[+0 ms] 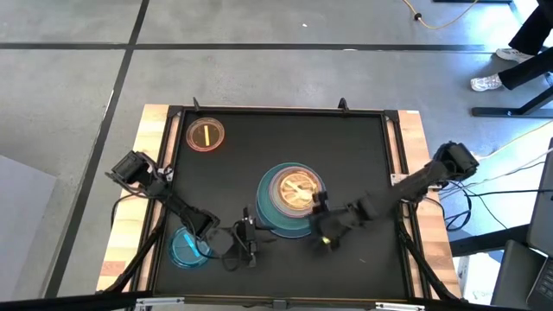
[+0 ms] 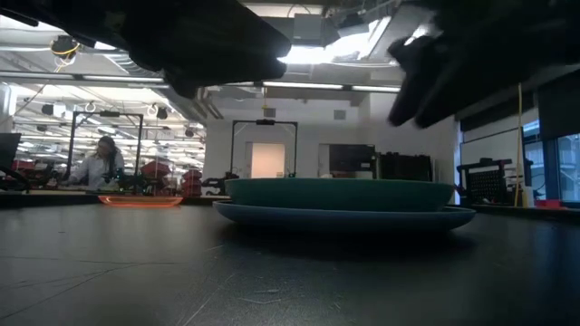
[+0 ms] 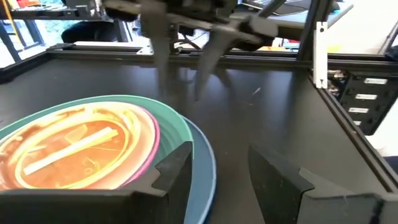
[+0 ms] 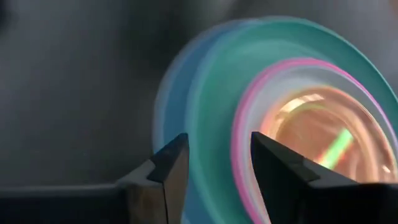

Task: Stack plastic plates
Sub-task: Stack the light blue transparent plate on the light green transparent plate

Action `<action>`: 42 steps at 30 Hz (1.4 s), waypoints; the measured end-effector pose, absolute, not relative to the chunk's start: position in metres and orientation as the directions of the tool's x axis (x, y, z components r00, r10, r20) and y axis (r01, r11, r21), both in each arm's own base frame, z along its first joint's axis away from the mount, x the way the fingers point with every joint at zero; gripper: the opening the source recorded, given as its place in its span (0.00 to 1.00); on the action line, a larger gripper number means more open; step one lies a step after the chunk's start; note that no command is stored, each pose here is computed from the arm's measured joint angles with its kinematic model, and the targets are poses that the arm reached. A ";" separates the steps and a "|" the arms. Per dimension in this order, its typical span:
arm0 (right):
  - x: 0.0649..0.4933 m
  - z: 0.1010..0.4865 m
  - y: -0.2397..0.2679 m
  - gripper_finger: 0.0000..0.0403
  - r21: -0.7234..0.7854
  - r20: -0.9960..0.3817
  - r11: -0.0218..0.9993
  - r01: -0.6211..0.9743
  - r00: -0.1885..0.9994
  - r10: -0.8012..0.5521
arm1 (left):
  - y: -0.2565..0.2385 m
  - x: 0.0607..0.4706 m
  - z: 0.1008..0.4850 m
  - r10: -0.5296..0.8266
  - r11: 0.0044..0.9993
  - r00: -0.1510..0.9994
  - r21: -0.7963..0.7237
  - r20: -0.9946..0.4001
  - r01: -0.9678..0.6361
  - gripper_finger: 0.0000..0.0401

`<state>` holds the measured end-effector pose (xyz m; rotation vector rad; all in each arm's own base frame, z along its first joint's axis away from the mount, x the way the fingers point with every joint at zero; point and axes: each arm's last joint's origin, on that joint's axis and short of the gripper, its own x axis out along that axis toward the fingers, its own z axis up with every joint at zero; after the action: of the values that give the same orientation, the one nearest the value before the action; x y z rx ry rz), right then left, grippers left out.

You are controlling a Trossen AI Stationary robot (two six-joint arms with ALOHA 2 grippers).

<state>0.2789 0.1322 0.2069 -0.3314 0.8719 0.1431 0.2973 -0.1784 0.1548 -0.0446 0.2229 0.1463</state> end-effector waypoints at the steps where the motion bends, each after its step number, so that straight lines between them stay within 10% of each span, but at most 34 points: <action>1: 0.275 0.206 0.138 0.41 -0.233 -0.759 0.933 -0.273 0.651 0.001 | -0.180 0.297 0.155 0.135 0.989 0.965 -0.029 -0.223 -0.145 0.37; 11: 0.229 0.185 0.184 0.41 -0.299 -0.692 0.899 -0.320 0.722 0.027 | -0.194 0.301 0.182 0.159 0.974 0.872 -0.071 -0.463 -0.216 0.37; 24: 0.216 0.172 0.181 0.41 -0.317 -0.707 0.921 -0.228 0.704 -0.069 | -0.199 0.275 0.227 0.065 0.728 0.315 -0.171 -0.947 -0.664 0.37; 31: 0.216 0.173 0.180 0.41 -0.341 -0.694 0.916 -0.211 0.714 -0.094 | -0.202 0.246 0.203 0.011 0.527 0.061 -0.046 -0.998 -0.848 0.37; 42: 0.217 0.174 0.178 0.41 -0.412 -0.645 0.900 -0.145 0.743 -0.175 | -0.204 0.232 0.174 -0.024 0.450 0.038 -0.045 -0.999 -0.892 0.37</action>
<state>0.2168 0.1777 0.1739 -0.4624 0.7394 -0.0172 0.2323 -0.2038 0.1742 -0.8893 1.3746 0.8230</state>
